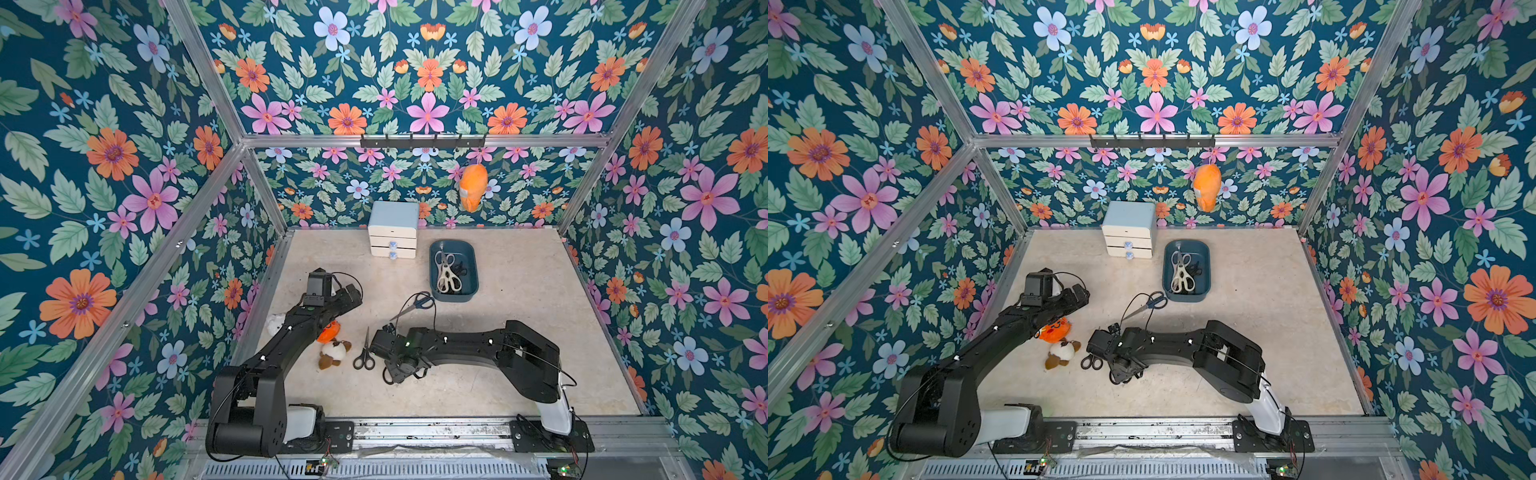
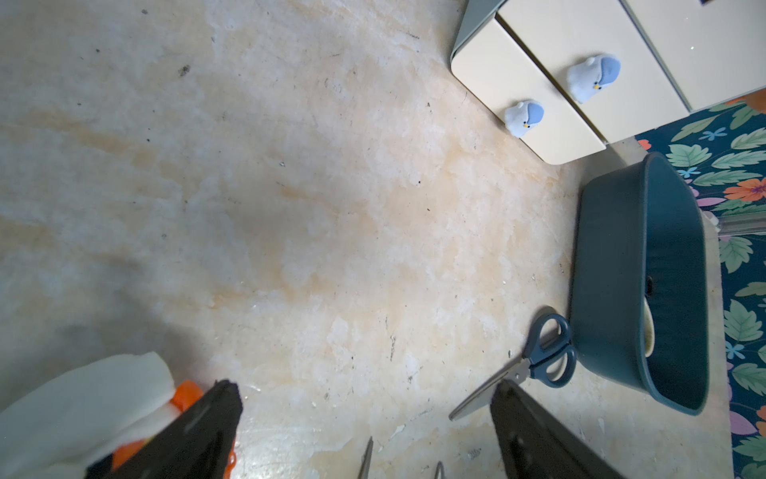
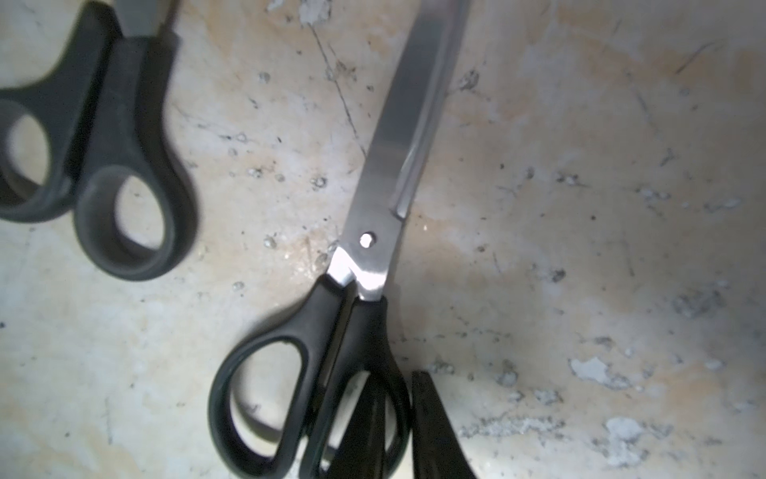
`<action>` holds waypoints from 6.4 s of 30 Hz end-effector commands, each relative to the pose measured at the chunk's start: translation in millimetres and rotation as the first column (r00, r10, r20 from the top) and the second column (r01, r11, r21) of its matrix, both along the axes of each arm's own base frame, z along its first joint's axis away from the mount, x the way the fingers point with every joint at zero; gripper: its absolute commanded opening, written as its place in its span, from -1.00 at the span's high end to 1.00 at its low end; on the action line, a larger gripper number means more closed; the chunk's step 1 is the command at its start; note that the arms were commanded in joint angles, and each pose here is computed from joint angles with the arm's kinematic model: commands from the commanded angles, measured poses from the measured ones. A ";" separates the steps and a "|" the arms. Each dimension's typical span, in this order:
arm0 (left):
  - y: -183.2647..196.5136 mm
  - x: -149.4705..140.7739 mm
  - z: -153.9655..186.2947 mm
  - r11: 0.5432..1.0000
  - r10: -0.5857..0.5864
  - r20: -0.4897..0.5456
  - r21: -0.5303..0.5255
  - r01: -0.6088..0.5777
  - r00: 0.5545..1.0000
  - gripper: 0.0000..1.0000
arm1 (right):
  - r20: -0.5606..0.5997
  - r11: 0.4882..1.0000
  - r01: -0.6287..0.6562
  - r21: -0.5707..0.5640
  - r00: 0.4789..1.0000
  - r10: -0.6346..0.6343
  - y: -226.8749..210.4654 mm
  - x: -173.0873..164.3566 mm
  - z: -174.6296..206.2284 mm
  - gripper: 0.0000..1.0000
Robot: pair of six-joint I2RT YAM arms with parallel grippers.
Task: Put the scissors into the storage box
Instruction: Pick up the scissors from the center of the board, then place the scissors in the storage box, then pick up the scissors from the center of the board.
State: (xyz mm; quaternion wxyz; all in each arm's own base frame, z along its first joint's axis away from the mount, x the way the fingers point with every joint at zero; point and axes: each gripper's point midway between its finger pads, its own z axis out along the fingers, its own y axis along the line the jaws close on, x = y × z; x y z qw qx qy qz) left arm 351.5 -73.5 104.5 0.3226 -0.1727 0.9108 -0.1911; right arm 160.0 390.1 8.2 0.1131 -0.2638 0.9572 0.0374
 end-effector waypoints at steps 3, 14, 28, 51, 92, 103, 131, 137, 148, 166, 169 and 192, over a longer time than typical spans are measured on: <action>-3.2 2.7 2.5 1.000 -0.020 0.015 -0.009 0.020 1.000 -0.99 | -0.012 0.995 0.017 -0.097 1.000 -0.018 -21.3 -2.5 -19.8 0.85; -7.0 6.9 3.5 0.999 -0.028 0.035 -0.030 0.029 0.999 -0.98 | 0.097 0.997 -0.036 -0.073 0.994 0.043 -12.0 16.0 20.8 1.00; -16.5 20.7 2.2 0.996 -0.056 0.026 -0.062 0.058 0.998 -0.99 | 0.225 0.996 0.088 -0.002 0.971 -0.085 -20.9 76.5 107.4 1.00; -33.8 31.8 -13.9 0.993 -0.080 -0.034 -0.086 0.077 0.996 -0.99 | 0.135 0.918 0.394 0.039 0.908 -0.396 -136.9 283.0 129.3 1.00; -37.6 38.2 -22.2 0.993 -0.074 -0.041 -0.095 0.070 0.996 -0.99 | 0.091 0.704 0.707 0.070 0.698 -0.710 -134.5 240.2 119.8 0.36; -35.7 21.9 -27.5 0.992 -0.078 -0.050 -0.099 0.073 0.996 -0.99 | 0.066 0.615 0.781 0.110 0.612 -0.788 -94.5 216.1 88.4 0.40; -19.6 7.0 -24.0 0.999 -0.025 -0.060 -0.039 0.023 0.998 -0.99 | 0.023 0.620 0.785 0.013 0.619 -0.785 -92.3 218.4 31.7 0.53; -21.0 9.2 -24.2 0.999 -0.028 -0.059 -0.044 0.026 0.998 -0.99 | 0.018 0.617 0.787 -0.006 0.617 -0.787 -96.9 212.0 28.1 0.55; -20.7 7.1 -23.4 0.999 -0.028 -0.062 -0.044 0.026 0.998 -0.99 | 0.026 0.622 0.783 -0.011 0.622 -0.783 -99.8 210.5 13.5 0.55; -16.5 7.4 -12.8 1.000 -0.009 -0.049 -0.030 0.007 0.999 -0.99 | 0.029 0.632 0.773 -0.046 0.634 -0.773 -106.8 203.8 -19.9 0.94; -16.4 8.9 -11.5 1.000 -0.010 -0.046 -0.028 0.009 0.999 -0.99 | 0.032 0.642 0.766 -0.035 0.643 -0.765 -105.2 205.6 -17.1 1.00; -28.5 41.5 -3.1 0.997 -0.066 -0.027 -0.032 0.065 0.997 -0.99 | 0.099 0.869 0.467 0.166 0.869 -0.485 -69.8 216.6 110.8 1.00</action>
